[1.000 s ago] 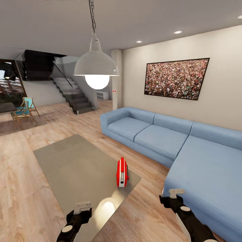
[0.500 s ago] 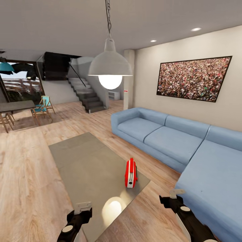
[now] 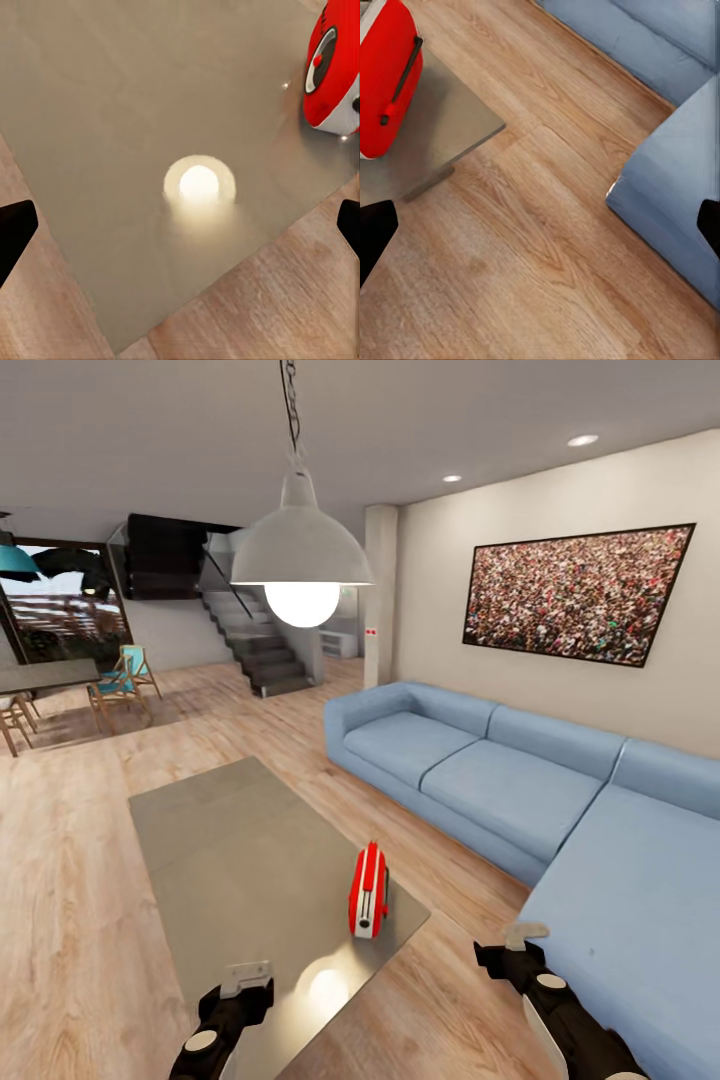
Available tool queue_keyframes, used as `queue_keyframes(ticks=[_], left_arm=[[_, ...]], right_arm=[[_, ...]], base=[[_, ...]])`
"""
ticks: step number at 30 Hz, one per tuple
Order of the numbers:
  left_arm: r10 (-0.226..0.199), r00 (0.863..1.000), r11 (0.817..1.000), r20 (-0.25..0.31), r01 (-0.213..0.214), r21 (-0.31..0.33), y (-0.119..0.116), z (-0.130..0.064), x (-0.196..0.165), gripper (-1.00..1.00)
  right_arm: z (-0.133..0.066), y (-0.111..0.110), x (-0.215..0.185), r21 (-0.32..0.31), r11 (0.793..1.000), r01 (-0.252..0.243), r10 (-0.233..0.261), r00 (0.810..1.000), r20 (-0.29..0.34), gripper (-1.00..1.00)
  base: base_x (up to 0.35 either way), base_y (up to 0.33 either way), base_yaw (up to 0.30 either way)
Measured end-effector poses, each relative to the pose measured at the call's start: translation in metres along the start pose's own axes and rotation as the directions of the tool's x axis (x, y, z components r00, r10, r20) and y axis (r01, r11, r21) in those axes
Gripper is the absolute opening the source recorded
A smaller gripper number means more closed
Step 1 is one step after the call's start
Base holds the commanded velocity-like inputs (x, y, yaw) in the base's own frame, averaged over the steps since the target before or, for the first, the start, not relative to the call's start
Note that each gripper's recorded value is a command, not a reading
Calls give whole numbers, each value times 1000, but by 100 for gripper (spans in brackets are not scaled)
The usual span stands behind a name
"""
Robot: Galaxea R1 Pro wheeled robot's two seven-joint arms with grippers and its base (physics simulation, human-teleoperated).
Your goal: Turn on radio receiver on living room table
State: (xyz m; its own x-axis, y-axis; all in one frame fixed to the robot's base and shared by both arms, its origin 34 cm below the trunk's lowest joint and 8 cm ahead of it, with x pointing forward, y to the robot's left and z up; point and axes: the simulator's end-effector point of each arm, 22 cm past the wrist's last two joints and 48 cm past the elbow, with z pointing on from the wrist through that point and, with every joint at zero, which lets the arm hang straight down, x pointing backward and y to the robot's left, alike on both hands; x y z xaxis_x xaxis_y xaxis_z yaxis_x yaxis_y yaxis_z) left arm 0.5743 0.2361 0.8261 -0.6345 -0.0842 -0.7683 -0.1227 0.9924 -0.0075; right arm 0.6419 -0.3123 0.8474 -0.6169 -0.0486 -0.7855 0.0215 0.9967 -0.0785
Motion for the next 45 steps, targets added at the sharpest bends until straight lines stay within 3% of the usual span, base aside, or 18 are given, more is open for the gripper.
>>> queue_keyframes(ticks=[13,29,34,38,40,45], left_arm=[[-1,1000,1000,1,1,-2,3,0,0,100],[-3,1000,1000,7,3,1,1,0,-2,100],[-4,1000,1000,30,4,-1,1,0,-7,100],[-1,999,1000,37,1,-3,3,0,-8,100],[-4,999,1000,39,4,1,-1,0,-9,100],[-8,999,1000,54,8,3,-2,-1,-12,100]], right_arm=[[0,0,0,0,1000,0,0,1000,0,100],[0,5,-4,-3,1000,-5,5,1000,-1,100],[0,48,-11,-54,998,-34,33,999,-3,100],[-2,97,-24,-112,992,-62,61,998,-11,100],[0,118,-53,-140,988,-71,72,997,1,100],[-1,127,-144,-164,984,-74,81,996,35,100]], base=[[201,-75,0],[10,4,0],[0,0,0],[0,0,0],[0,0,0],[0,0,0]])
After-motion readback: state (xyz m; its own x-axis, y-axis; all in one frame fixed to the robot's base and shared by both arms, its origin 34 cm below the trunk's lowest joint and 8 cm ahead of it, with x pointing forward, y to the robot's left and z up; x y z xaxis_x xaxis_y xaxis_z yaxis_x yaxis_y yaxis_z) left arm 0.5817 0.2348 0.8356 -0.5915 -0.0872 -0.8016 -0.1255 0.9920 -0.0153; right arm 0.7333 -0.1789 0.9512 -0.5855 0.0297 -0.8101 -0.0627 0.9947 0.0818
